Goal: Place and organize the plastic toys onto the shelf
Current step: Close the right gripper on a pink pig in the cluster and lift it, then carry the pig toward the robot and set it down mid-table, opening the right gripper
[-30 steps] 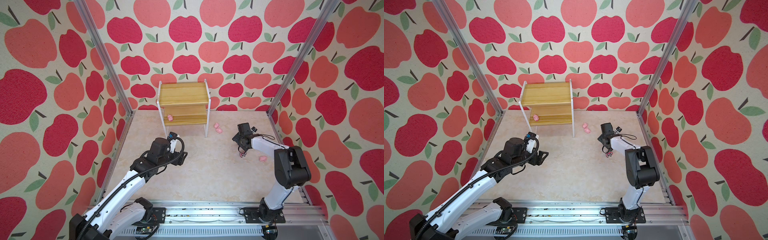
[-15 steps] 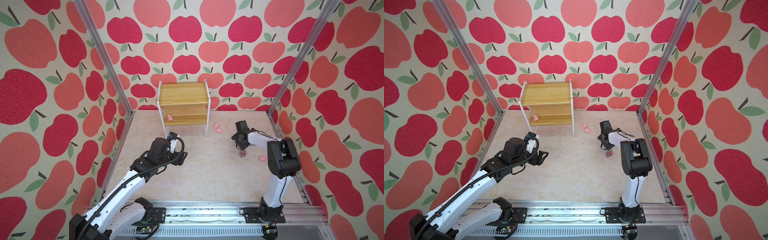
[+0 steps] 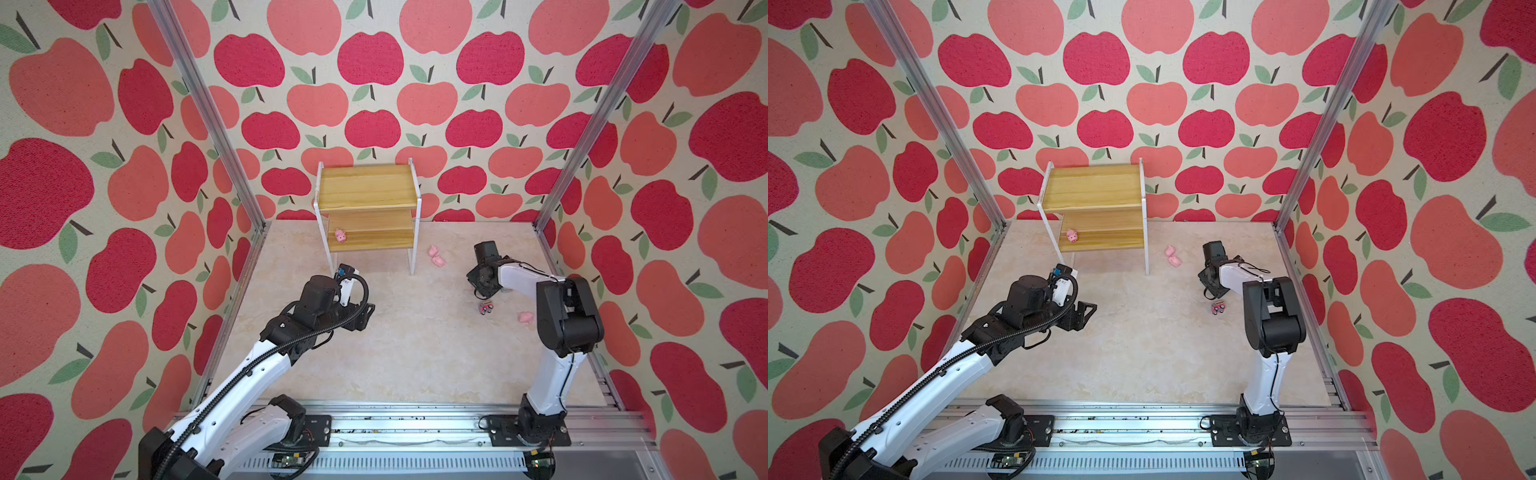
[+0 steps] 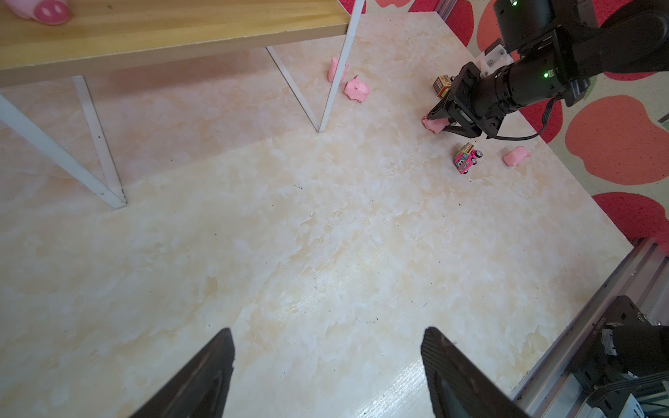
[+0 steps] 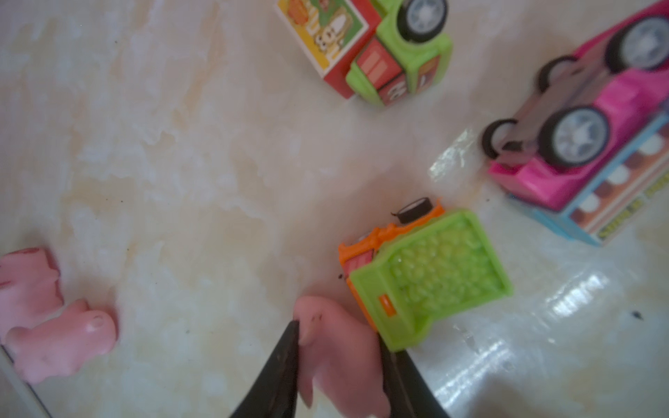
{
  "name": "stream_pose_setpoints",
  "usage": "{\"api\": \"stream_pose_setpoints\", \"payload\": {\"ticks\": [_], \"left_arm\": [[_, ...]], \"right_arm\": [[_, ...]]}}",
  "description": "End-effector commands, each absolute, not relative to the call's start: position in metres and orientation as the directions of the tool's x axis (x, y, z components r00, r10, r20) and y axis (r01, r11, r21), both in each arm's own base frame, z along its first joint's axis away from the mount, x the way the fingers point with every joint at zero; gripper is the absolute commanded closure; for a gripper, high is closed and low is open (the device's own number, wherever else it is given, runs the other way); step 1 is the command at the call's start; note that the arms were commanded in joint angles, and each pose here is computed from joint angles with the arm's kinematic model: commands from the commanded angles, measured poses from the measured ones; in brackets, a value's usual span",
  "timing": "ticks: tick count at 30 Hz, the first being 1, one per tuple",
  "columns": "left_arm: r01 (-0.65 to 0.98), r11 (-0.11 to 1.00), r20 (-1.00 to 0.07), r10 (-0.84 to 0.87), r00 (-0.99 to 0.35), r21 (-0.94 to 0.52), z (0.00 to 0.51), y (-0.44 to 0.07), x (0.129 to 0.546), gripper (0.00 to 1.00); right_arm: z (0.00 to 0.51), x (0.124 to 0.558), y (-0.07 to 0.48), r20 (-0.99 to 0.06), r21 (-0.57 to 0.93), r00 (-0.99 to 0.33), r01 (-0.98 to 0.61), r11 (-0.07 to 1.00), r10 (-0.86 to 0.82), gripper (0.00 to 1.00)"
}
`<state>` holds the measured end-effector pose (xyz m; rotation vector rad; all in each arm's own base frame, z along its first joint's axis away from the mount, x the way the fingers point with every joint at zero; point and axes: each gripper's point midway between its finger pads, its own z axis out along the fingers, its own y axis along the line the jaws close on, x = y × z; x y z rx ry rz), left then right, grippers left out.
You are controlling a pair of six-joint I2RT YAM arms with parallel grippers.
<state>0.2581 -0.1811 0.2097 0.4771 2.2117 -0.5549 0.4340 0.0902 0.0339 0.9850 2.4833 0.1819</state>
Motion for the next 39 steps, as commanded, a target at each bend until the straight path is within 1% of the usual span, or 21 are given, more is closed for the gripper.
{"api": "stream_pose_setpoints", "payload": {"ticks": [1,5,7,10,13,16,19,22,25,28,31,34,35,39], "left_arm": [[0.503,0.837,-0.765,0.175,-0.62,-0.217,0.208,-0.179,0.259,0.16],[0.49,0.844,-0.768,0.162,-0.62,-0.217,0.209,-0.175,0.262,0.16],[0.48,0.849,-0.767,0.154,-0.622,-0.219,0.21,-0.172,0.264,0.16],[0.465,0.859,-0.769,0.146,-0.622,-0.214,0.21,-0.167,0.267,0.17],[0.447,0.869,-0.774,0.127,-0.62,-0.215,0.212,-0.161,0.27,0.16],[0.429,0.876,-0.773,0.109,-0.625,-0.223,0.212,-0.156,0.273,0.16],[0.416,0.881,-0.775,0.096,-0.624,-0.226,0.214,-0.152,0.275,0.16],[0.407,0.887,-0.777,0.095,-0.622,-0.218,0.213,-0.149,0.276,0.16],[0.396,0.895,-0.778,0.097,-0.621,-0.205,0.212,-0.145,0.277,0.16],[0.389,0.899,-0.778,0.096,-0.621,-0.2,0.212,-0.143,0.278,0.16],[0.385,0.901,-0.777,0.093,-0.622,-0.2,0.211,-0.141,0.279,0.16],[0.377,0.905,-0.777,0.09,-0.623,-0.197,0.211,-0.138,0.28,0.16],[0.374,0.907,-0.779,0.088,-0.62,-0.195,0.212,-0.137,0.28,0.16],[0.369,0.907,-0.78,0.079,-0.621,-0.201,0.212,-0.136,0.282,0.16]], "right_arm": [[0.058,0.423,0.107,-0.404,0.261,-0.733,0.481,0.837,0.548,0.65],[0.07,0.407,0.143,-0.42,0.248,-0.828,0.289,0.925,0.371,0.64],[0.073,0.388,0.168,-0.426,0.23,-0.868,0.169,0.958,0.256,0.64],[0.074,0.354,0.207,-0.45,0.207,-0.891,-0.034,0.978,0.064,0.63],[0.075,0.319,0.245,-0.479,0.183,-0.869,-0.236,0.954,-0.123,0.63],[0.07,0.287,0.278,-0.472,0.176,-0.837,-0.396,0.901,-0.275,0.62],[0.057,0.261,0.305,-0.437,0.18,-0.804,-0.517,0.837,-0.402,0.62],[0.044,0.243,0.325,-0.412,0.136,-0.743,-0.623,0.771,-0.527,0.61],[0.032,0.23,0.339,-0.386,0.089,-0.681,-0.699,0.71,-0.622,0.6],[0.023,0.224,0.344,-0.37,0.076,-0.649,-0.734,0.675,-0.664,0.57],[0.02,0.221,0.346,-0.375,0.086,-0.63,-0.754,0.651,-0.68,0.5],[0.023,0.219,0.344,-0.386,0.08,-0.609,-0.77,0.633,-0.693,0.37],[0.027,0.219,0.343,-0.394,0.072,-0.6,-0.775,0.627,-0.696,0.35],[0.05,0.222,0.338,-0.46,0.043,-0.568,-0.782,0.622,-0.683,0.26]]}}
